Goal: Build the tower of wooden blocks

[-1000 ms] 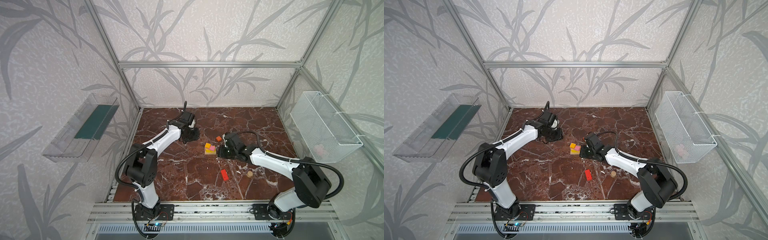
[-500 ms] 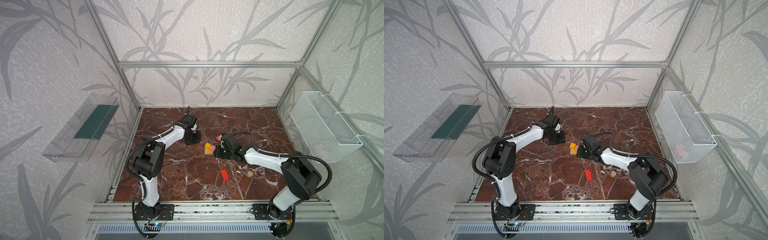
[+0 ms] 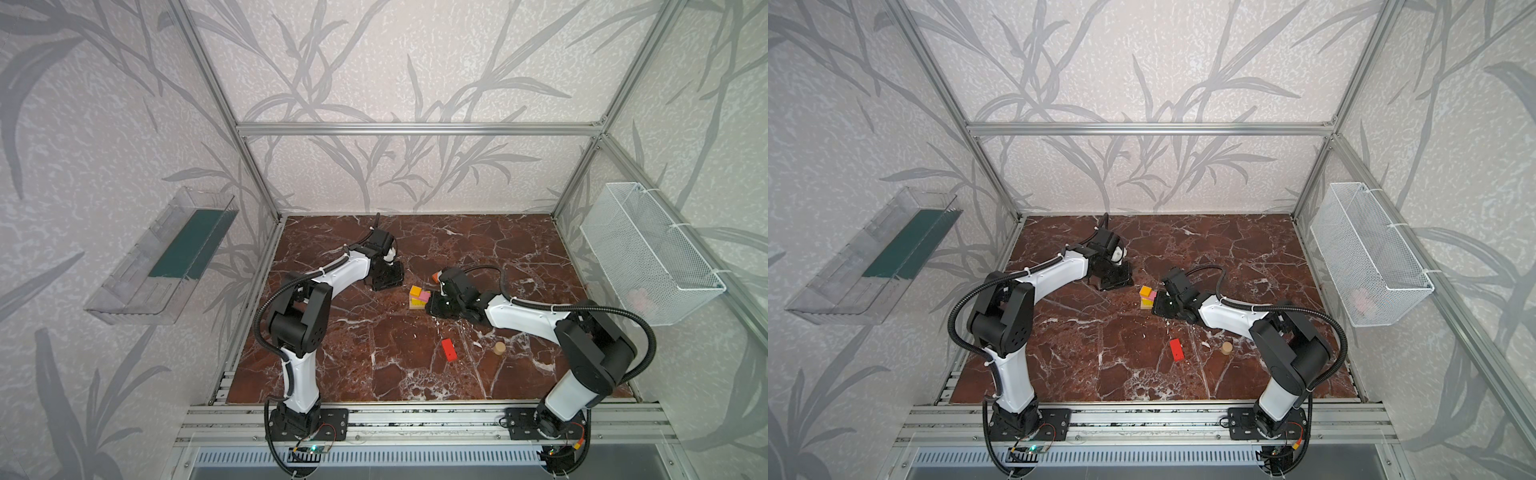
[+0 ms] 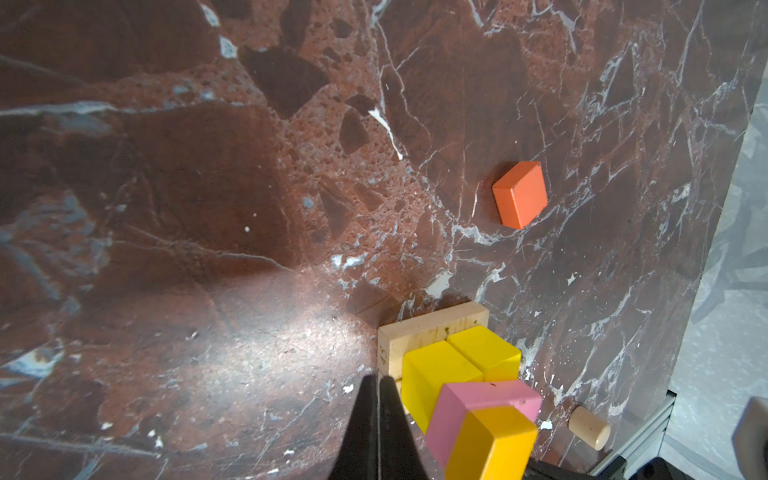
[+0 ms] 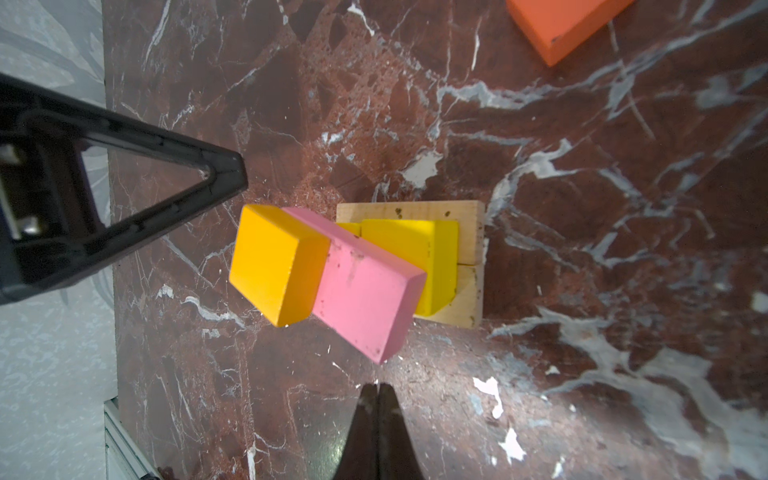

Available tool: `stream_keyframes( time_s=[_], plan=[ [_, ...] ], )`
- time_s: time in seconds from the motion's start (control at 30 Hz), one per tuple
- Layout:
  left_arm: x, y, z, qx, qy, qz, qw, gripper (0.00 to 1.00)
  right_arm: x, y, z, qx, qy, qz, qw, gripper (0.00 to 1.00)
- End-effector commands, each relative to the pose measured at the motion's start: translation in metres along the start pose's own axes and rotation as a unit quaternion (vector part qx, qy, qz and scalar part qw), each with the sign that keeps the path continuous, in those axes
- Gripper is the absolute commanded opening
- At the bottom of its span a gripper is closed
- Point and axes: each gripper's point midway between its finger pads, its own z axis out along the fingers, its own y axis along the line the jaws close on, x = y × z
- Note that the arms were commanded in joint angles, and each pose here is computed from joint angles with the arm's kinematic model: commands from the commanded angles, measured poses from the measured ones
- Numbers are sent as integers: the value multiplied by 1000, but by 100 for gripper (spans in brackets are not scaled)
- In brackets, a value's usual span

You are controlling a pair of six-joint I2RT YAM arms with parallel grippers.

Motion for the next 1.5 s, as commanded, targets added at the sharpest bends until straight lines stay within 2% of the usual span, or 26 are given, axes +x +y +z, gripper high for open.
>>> stream_keyframes(
  time_s=[0.0, 1.47],
  plan=[
    [-2, -8, 4, 11, 2, 3, 1000, 0, -10, 13, 2, -13, -14, -4, 1000, 0],
    [17, -23, 6, 10, 20, 22, 1000, 0, -26, -4, 3, 3, -35, 13, 999, 0]
  ],
)
